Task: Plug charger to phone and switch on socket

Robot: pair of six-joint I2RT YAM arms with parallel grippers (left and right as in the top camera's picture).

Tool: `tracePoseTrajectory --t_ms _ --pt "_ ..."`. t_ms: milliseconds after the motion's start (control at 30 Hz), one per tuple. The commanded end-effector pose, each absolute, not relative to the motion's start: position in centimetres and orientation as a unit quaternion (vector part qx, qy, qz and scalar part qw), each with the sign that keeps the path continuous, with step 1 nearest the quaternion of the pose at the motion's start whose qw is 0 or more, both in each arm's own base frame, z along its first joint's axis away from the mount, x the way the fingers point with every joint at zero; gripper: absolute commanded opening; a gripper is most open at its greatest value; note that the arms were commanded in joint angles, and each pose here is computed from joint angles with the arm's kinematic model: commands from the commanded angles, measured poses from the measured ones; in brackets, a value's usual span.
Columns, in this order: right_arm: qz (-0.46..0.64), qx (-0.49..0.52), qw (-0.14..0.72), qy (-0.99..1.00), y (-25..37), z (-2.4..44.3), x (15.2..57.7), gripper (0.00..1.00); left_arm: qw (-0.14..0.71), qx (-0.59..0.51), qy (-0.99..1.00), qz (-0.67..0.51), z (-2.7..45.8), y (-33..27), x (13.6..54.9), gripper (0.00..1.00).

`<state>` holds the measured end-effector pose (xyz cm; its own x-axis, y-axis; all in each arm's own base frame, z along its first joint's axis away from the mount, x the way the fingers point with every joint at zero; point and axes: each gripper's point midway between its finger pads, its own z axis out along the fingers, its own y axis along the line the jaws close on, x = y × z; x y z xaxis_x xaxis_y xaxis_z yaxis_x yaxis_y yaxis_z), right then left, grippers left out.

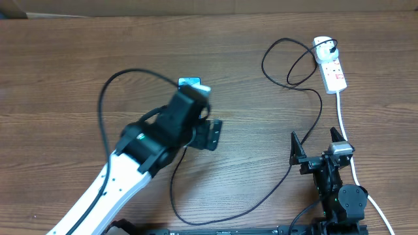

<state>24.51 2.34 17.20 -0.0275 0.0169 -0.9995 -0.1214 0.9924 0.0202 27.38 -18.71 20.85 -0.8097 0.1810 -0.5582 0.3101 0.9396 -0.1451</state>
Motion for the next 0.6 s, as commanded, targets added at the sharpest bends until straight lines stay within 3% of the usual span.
tracePoseTrajectory --t_ms 0,267,567 --pt "0.045 -0.034 0.698 0.714 2.2 17.0 24.5 1.00 0.296 0.118 0.935 -0.154 20.3 -16.8 26.5 1.00" --pt "0.045 -0.034 0.698 0.714 2.2 17.0 24.5 1.00 0.352 0.042 0.919 -0.174 17.3 -11.2 24.9 0.99" --pt "0.045 -0.034 0.698 0.714 2.2 17.0 24.5 1.00 0.474 0.018 0.864 -0.167 19.0 -6.8 21.7 1.00"
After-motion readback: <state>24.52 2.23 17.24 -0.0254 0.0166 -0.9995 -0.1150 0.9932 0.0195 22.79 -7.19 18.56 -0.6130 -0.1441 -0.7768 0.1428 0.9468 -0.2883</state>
